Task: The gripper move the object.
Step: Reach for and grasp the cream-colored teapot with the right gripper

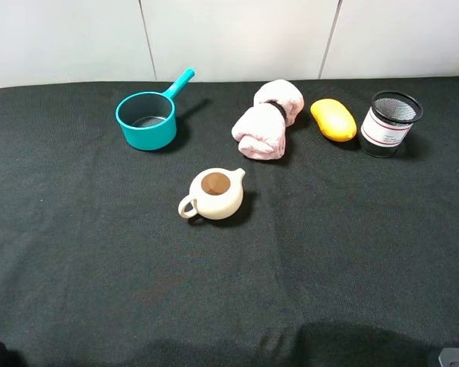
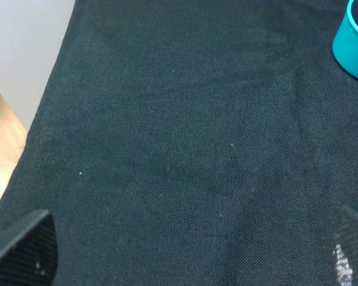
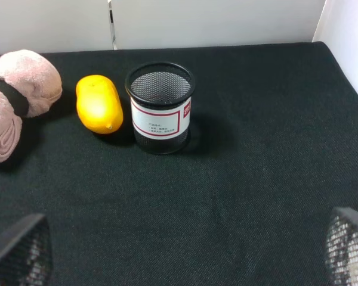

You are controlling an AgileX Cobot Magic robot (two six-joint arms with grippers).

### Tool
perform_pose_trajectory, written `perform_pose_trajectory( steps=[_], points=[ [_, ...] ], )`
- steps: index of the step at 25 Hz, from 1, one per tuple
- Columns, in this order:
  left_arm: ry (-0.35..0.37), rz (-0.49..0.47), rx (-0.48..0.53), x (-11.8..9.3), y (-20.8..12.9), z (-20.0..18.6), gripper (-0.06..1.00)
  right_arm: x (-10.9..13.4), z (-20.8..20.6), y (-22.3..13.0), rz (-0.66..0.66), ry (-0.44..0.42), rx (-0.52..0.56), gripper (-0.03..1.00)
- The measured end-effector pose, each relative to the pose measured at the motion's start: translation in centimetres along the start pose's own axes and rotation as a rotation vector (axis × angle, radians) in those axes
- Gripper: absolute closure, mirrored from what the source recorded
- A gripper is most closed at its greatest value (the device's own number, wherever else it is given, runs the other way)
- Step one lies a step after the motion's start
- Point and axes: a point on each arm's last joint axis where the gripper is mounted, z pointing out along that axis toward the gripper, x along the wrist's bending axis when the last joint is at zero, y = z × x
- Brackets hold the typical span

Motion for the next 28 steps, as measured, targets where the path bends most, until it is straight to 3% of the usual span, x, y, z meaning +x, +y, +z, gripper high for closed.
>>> perform_pose_trajectory(
  steps=[28],
  points=[
    [0.000, 0.000, 0.000, 0.00, 0.00, 0.00, 0.04, 0.00, 0.00, 0.00, 0.000, 0.000, 0.000, 0.27]
  ],
)
